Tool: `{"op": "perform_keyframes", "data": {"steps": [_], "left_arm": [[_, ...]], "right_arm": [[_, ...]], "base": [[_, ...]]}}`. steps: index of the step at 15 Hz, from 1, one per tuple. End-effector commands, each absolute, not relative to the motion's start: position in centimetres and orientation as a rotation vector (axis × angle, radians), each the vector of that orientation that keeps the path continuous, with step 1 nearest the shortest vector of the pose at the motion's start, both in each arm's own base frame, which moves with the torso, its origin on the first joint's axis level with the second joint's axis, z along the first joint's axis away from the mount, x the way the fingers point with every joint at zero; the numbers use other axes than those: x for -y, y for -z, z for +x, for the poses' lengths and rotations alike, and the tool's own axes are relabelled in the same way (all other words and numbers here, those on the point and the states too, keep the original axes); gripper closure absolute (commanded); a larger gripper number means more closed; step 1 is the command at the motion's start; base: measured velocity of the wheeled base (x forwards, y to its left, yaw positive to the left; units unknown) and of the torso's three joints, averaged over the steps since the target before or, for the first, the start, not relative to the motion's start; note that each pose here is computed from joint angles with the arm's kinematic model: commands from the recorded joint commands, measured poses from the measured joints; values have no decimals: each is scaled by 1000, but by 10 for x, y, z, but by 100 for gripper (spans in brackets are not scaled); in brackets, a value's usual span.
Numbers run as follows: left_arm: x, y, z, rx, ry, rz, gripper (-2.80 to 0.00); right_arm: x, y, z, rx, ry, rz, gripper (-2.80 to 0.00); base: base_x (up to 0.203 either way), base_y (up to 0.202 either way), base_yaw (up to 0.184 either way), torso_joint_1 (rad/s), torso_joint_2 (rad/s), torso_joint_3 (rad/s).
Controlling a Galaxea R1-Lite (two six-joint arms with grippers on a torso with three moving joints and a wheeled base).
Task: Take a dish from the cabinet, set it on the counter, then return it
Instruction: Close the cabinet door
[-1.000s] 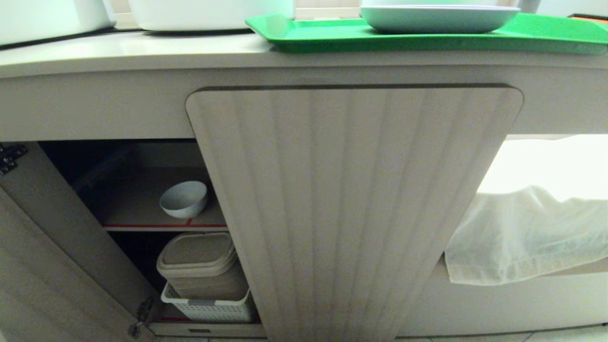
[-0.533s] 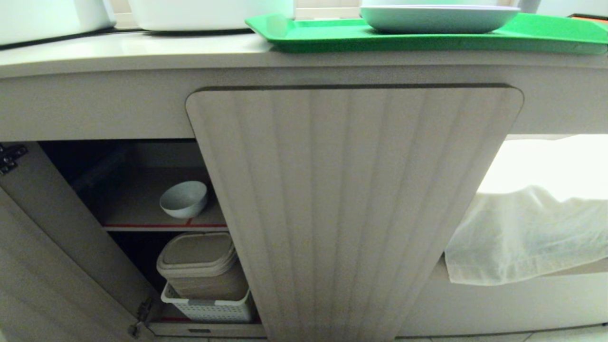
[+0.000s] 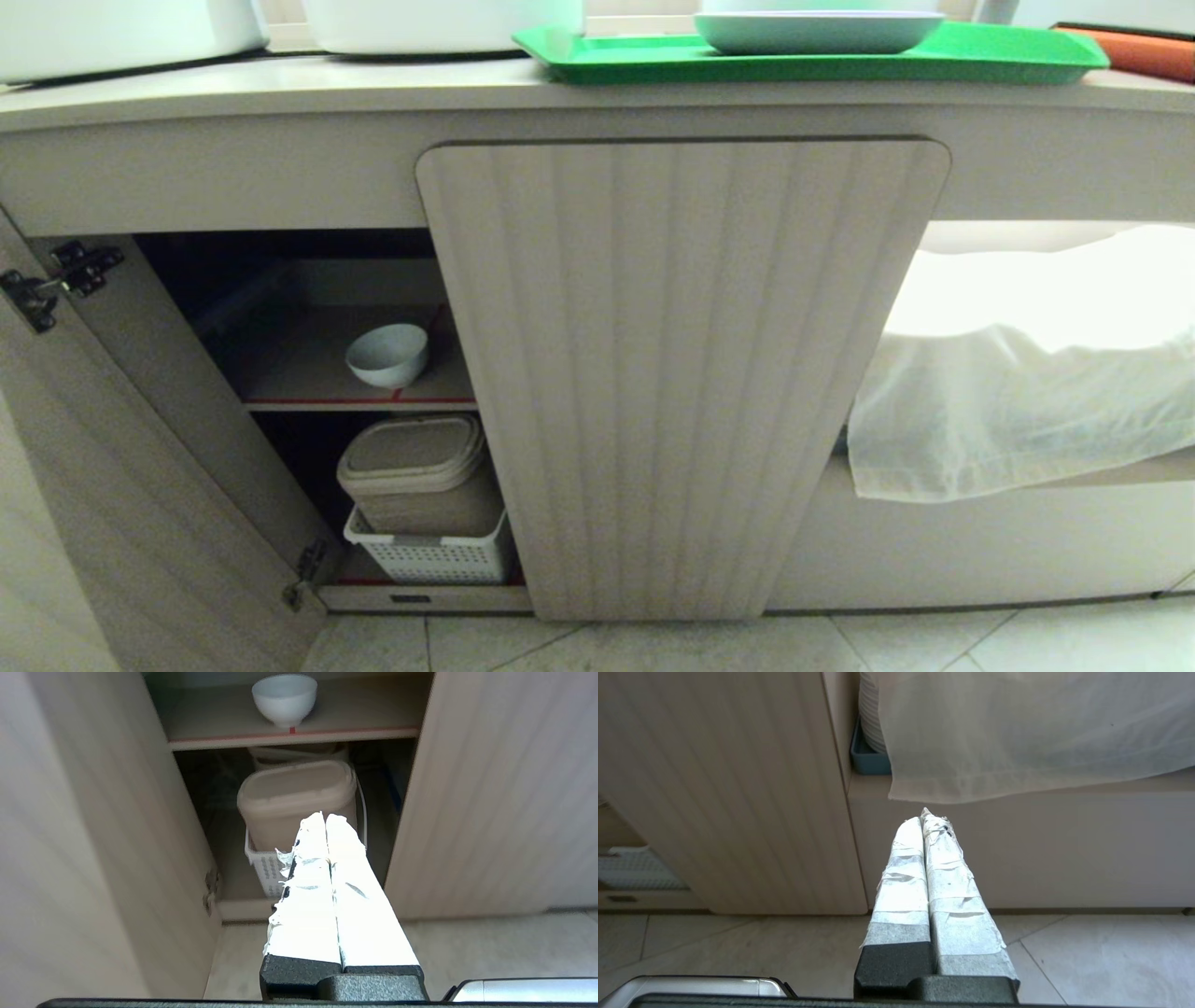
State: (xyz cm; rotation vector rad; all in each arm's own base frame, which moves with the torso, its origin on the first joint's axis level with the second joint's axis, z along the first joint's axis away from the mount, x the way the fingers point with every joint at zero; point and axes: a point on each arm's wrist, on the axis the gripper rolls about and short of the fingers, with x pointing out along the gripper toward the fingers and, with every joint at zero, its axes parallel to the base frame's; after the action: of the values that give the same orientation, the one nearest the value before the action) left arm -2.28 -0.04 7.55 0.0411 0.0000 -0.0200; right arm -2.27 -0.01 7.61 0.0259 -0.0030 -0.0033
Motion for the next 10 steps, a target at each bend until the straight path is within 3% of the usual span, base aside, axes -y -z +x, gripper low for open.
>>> {"op": "perform_keyframes", "data": {"steps": [1, 10], "left_arm": [[0, -75, -23, 0, 20, 41, 0], [0, -76, -23, -1, 17, 41, 0]], "right_arm": [[0, -76, -23, 5, 3, 26, 0], [0, -76, -23, 3, 3, 26, 0]], "base": [[-193, 0, -3, 5, 2, -1], [-194, 0, 0, 3, 3, 3]]}}
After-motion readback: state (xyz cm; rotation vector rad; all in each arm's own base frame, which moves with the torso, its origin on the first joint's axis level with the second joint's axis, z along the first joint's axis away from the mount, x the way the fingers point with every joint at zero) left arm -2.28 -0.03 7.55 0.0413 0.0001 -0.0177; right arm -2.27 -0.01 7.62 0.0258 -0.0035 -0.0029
